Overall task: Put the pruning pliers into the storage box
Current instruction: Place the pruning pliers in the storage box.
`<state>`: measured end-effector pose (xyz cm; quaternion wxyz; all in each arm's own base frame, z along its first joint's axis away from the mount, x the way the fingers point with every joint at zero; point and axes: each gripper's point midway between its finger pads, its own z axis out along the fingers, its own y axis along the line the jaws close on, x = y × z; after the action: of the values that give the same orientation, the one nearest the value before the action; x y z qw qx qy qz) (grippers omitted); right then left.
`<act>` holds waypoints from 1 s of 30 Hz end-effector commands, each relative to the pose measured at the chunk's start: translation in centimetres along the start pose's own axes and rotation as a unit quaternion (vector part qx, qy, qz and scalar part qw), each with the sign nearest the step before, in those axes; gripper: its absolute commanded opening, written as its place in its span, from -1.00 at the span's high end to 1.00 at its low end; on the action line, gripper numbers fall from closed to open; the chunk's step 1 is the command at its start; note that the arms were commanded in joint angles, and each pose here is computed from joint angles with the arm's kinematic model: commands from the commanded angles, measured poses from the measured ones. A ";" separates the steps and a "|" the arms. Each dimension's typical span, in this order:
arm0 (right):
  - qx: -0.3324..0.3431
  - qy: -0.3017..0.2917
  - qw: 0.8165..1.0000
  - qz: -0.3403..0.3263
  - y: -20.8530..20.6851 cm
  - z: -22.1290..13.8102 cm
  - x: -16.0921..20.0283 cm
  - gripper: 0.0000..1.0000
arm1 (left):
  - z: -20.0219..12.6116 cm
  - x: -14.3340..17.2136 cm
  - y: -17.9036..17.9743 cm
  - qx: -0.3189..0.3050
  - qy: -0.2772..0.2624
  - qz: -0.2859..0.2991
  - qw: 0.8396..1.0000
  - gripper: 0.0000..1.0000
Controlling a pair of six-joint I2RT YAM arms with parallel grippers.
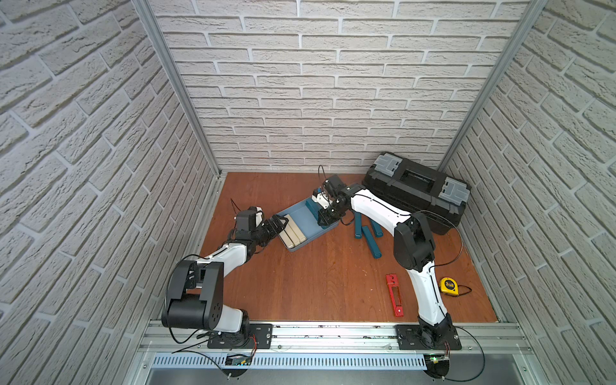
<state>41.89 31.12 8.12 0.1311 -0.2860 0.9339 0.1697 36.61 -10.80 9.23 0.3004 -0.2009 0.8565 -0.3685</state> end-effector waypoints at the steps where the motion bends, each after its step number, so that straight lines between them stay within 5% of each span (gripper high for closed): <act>1: -0.025 -0.031 0.999 -0.012 1.7 -0.2 -2.2 0.86 | 0.5 -0.8 -0.4 0.007 -0.011 0.004 1.000 -0.96; 30: -0.027 0.008 0.999 -0.026 2.9 4.5 -1.9 0.86 | 1.7 -0.5 -1.3 0.029 -0.007 0.002 1.000 -0.96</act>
<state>42.11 35.12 4.27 0.1039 -0.3055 0.9289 0.1817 37.65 -11.59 8.70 0.2972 -0.2046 0.8525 -0.3784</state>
